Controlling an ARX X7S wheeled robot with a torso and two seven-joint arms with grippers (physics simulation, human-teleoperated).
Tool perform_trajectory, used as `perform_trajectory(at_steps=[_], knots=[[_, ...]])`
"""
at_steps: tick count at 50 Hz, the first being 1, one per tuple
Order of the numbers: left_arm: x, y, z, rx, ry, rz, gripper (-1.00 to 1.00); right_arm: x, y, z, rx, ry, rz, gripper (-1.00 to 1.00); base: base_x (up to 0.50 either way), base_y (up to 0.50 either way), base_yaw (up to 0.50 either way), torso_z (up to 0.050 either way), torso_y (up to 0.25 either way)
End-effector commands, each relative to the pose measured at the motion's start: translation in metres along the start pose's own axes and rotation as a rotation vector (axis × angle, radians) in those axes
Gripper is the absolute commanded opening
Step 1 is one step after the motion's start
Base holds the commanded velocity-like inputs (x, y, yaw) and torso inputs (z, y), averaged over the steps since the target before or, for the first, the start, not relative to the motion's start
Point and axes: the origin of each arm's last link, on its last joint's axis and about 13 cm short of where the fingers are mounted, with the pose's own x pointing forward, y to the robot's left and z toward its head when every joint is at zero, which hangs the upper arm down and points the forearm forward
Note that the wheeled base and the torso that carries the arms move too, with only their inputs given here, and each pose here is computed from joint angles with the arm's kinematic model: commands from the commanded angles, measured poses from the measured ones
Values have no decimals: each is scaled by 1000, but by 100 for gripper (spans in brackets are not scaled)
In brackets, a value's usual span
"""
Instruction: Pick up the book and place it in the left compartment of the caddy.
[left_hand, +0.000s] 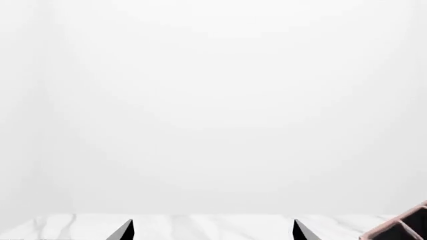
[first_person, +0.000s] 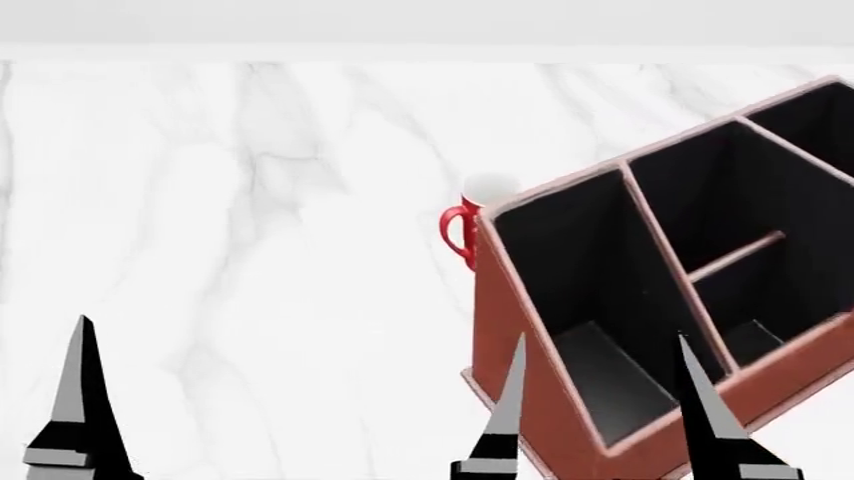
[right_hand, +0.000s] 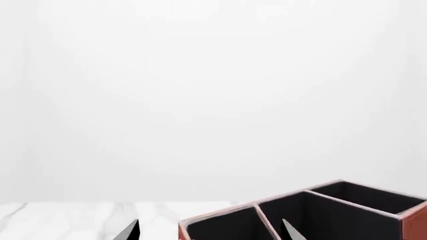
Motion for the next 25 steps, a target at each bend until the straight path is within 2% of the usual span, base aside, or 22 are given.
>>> perform_trajectory(at_steps=[1,25], knots=[[-1,0,1,-7,1,3,100,-1,0,-1,25,-6,14,100,0,-500,0,0,0],[0,1,4,-17,-3,12,100,-1,1,-1,25,13,24,100,0,-500,0,0,0]])
